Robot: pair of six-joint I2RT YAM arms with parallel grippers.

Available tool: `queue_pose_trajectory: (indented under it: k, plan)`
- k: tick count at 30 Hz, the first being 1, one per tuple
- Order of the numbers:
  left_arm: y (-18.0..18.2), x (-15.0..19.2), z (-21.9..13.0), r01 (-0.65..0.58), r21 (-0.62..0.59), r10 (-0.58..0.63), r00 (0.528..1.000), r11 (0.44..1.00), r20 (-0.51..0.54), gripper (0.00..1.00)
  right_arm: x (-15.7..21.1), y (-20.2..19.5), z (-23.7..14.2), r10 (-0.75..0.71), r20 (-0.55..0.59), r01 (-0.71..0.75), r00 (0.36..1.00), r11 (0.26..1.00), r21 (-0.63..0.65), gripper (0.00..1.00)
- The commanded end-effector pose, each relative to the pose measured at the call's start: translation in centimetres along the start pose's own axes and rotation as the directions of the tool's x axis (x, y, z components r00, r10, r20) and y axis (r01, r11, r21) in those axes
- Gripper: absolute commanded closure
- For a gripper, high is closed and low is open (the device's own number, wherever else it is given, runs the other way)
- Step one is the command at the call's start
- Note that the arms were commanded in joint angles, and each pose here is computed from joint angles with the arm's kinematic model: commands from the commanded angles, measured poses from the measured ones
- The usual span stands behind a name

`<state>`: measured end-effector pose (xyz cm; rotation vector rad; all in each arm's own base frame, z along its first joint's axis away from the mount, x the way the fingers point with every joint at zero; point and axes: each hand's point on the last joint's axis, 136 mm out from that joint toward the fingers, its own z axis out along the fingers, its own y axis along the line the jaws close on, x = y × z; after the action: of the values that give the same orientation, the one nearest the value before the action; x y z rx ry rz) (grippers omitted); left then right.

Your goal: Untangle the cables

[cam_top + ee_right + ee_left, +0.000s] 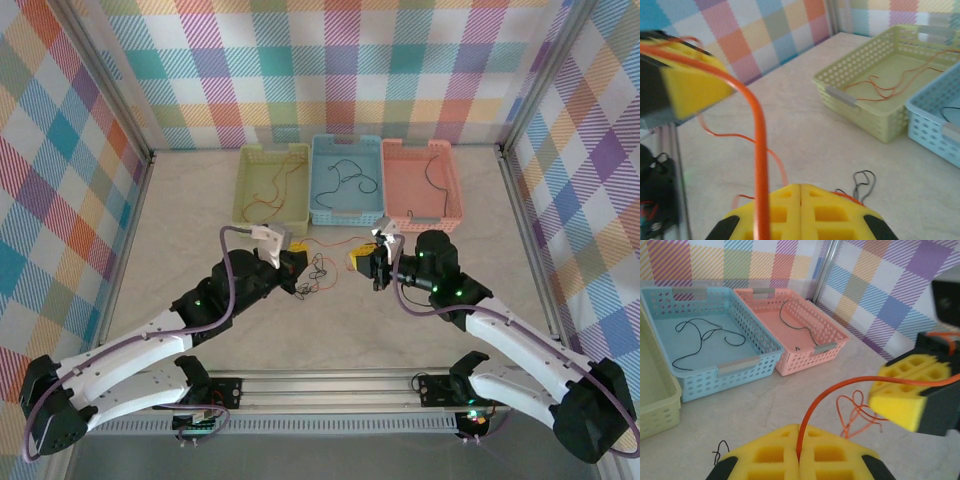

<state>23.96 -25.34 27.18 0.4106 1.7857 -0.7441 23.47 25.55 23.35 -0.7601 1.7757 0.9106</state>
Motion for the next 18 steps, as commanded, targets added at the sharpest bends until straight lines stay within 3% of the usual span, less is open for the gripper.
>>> queue_pose_trajectory:
  k: [1,6,10,18]
  plan:
    - [-1.9,-2.5,-1.3,0.032,0.075,-0.034,0.999,0.997,0.035,1.0,0.4,-2.4,0.2,-0.054,0.029,0.05,0.998,0.991,0.127,0.93]
    - [-3.8,-2.9,-2.6,0.05,0.189,-0.056,0.998,0.981,0.023,1.0,1.4,-5.6,-0.1,-0.043,0.034,0.031,0.998,0.956,0.292,0.96]
    - [-4.3,-2.9,-3.7,0.064,0.235,-0.073,0.997,0.97,0.032,1.0,2.2,-7.5,-0.6,-0.028,0.042,0.01,0.999,0.92,0.392,0.92]
    - [-3.2,-2.3,-5.6,0.062,0.225,-0.088,0.99,0.972,0.106,1.0,5.0,-8.8,0.8,0.021,-0.024,-0.009,0.999,0.912,0.41,0.91]
